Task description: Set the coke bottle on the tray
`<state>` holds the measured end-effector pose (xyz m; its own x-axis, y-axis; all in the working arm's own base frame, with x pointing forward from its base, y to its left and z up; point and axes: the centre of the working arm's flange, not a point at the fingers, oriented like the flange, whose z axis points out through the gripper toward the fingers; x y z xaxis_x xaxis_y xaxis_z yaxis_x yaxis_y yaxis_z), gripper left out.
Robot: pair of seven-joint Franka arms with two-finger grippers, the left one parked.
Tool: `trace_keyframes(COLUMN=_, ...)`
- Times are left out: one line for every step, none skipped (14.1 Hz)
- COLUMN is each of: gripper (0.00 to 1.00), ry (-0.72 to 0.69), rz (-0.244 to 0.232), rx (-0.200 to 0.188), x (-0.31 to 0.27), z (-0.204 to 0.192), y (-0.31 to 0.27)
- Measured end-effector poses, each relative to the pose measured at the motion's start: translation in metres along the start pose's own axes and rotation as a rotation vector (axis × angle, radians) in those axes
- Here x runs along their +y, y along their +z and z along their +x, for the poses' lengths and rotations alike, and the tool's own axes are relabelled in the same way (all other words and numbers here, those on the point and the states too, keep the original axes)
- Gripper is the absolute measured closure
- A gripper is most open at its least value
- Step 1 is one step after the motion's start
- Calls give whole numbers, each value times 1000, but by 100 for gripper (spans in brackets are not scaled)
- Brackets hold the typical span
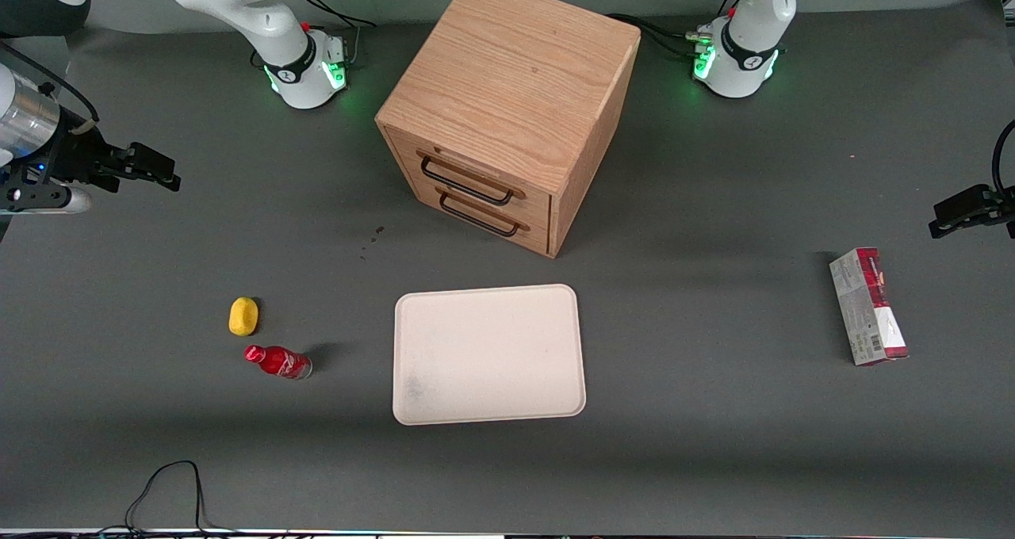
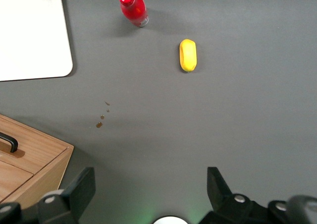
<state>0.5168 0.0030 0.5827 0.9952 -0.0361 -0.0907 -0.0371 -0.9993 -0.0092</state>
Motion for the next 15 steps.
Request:
trace_keyframes(gripper=0, ry=1, rz=-1, rx=1, x=0, z=1, y=-1)
trace_keyframes(gripper=0, ry=1, rz=-2, rx=1, x=1, z=1, y=-1)
trace_keyframes(gripper=0, ry=3, rz=-2, rx=0, x=1, z=2, y=0)
trace_keyframes(gripper=0, ry=4, rz=-3, rx=0, x=2, z=3, y=0)
trace_keyframes(gripper=0, ry=5, rz=-3, rx=1, x=2, z=3, y=-1)
trace_keyframes(gripper=0, ry=5, rz=-3, rx=3, x=2, z=3, y=-2)
trace_keyframes(gripper=0, ry=4, rz=-3, rx=3, x=1, z=4, y=-2)
trace_keyframes(gripper=0, ry=3, rz=-4, rx=3, x=1, z=5, y=-2)
trace_keyframes(gripper=0, ry=1, rz=-5, rx=1, x=0, z=5, y=-1)
trace_keyframes(gripper=0, ry=-1, rz=-6, rx=-6, x=-2, z=5, y=0)
trace_keyframes(gripper=0, ry=-4, rz=-8, rx=-16, x=-4, z=4, y=0)
trace_keyframes(gripper=0, ry=-6, rz=-8, rx=-15, x=-5, z=4, y=-2)
trace_keyframes(gripper=0, ry=-7, rz=-9, rx=-12, x=-6, z=5, y=-6)
trace_keyframes(gripper=0, ry=-7, rz=-10, rx=-12, x=-6, z=6, y=-10)
trace_keyframes(gripper=0, ry=-6, rz=-12, rx=-16, x=-7, z=8, y=-15)
